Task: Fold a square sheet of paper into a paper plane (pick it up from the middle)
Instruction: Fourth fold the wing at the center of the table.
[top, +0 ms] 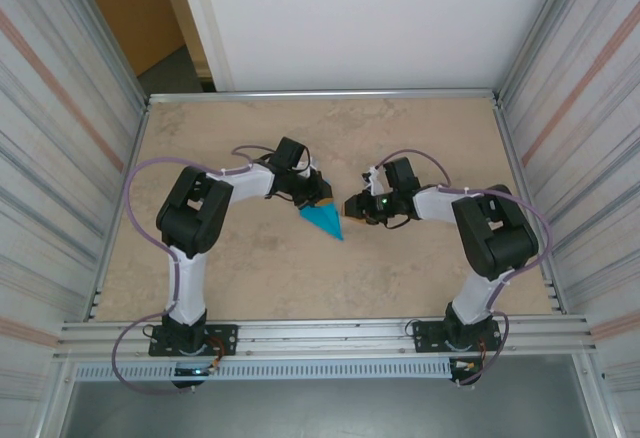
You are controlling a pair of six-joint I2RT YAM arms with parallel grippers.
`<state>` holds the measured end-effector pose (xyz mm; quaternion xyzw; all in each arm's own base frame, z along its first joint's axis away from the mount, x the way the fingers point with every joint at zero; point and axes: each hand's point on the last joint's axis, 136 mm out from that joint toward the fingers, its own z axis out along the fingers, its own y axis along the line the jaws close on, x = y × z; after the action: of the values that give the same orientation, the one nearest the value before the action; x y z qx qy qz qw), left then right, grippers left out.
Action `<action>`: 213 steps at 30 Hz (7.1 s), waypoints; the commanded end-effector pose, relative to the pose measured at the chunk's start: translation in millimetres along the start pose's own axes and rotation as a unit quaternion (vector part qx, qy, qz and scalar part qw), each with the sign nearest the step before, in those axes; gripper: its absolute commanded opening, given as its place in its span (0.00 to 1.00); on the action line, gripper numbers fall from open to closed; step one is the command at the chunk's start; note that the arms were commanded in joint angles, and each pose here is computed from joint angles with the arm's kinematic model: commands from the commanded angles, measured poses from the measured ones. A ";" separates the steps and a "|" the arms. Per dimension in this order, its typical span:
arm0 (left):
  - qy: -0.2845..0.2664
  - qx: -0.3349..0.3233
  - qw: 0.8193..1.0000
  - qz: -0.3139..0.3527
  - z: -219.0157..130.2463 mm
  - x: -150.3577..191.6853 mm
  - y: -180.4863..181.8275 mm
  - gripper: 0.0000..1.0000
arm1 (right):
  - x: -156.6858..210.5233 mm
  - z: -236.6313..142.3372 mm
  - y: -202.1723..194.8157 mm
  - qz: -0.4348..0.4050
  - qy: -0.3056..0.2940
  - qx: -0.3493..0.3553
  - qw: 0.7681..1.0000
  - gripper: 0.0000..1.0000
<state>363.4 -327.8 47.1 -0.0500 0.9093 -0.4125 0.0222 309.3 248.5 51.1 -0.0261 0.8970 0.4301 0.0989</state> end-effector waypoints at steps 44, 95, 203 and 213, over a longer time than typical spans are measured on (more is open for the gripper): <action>0.027 -0.004 1.000 -0.008 16.7 0.9 9.4 0.11 | 33.7 37.4 -39.5 0.012 0.096 0.105 0.990 0.21; 0.041 -0.039 0.998 -0.023 24.9 12.9 40.0 0.09 | 17.5 28.3 36.1 -0.040 0.090 0.012 0.995 0.14; 0.033 -0.015 0.999 0.040 11.1 32.0 18.4 0.09 | 59.1 36.3 -58.0 0.025 0.151 0.198 0.968 0.06; 0.016 -0.050 0.999 0.004 8.3 20.8 47.4 0.08 | 72.2 29.9 -82.2 0.031 0.169 0.254 0.952 0.06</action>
<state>334.6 -322.6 21.1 -0.0166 0.9177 -0.3968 0.0074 287.8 269.3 10.8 -0.0600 0.9486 0.3109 -0.0010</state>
